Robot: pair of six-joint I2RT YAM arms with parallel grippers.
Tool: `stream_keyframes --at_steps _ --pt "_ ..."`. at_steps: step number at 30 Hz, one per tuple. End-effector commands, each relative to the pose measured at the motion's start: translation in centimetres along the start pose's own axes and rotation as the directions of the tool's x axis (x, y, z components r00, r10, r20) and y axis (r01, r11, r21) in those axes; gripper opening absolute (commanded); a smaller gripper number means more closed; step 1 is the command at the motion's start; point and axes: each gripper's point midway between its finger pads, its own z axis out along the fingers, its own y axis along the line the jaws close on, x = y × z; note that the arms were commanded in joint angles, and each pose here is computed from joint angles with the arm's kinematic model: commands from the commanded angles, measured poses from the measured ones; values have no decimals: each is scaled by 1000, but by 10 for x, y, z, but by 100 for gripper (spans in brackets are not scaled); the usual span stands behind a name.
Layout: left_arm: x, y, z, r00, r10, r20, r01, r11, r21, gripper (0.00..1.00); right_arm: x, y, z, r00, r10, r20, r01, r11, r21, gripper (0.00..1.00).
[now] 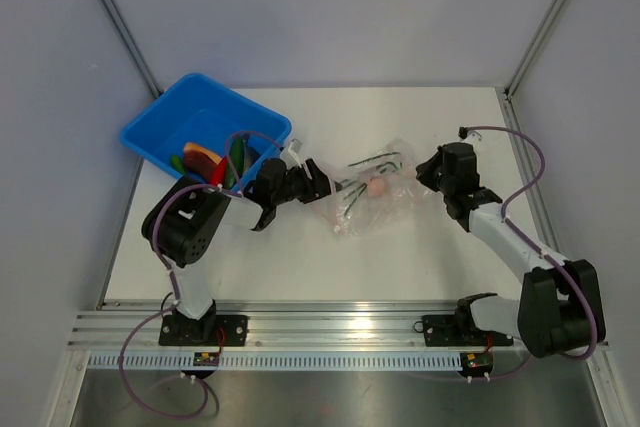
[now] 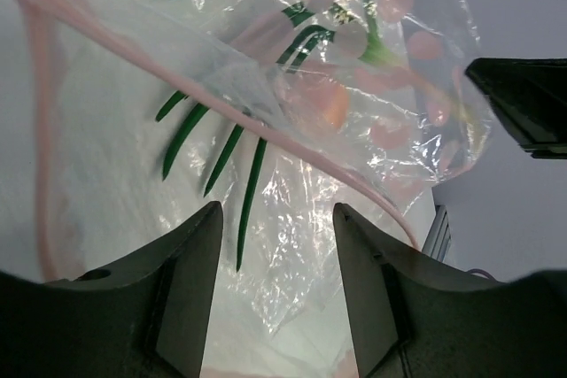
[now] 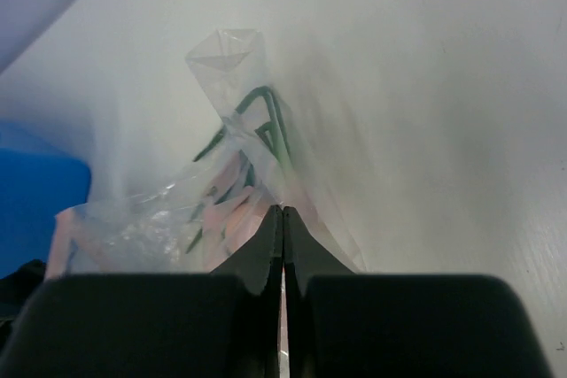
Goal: Open the zip-top bag and remove the fake food
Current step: Adjust the zipper food storage bag at the center of the board.
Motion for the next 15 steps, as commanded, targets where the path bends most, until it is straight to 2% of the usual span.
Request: stream_keyframes --at_steps 1,5,8,9,10,13,14,15 --pt "-4 -13 3 999 29 29 -31 996 82 56 -16 7 -17 998 -12 61 14 999 -35 0" --pt "2 -3 8 1000 10 1 -10 999 53 56 -17 6 -18 998 -13 67 15 1000 -27 0" --pt "7 5 10 1000 -9 -17 9 1000 28 56 -4 -7 -13 1000 -23 11 22 999 34 2" --pt "8 6 10 1000 -15 -22 16 1000 23 56 -8 -8 -13 1000 -24 17 23 998 53 6" --pt "9 7 10 1000 -19 -22 19 1000 17 56 -5 -12 -13 1000 -29 2 28 997 74 15" --pt "11 10 8 999 -24 -29 24 1000 -4 56 -11 -14 -16 999 -37 24 35 995 89 27" --pt "11 10 6 999 -27 -29 26 1000 -11 56 -14 -13 -20 998 -42 37 39 996 83 44" --pt "11 11 5 999 -28 -27 27 999 -16 56 -16 -12 -21 998 -43 43 40 996 82 52"
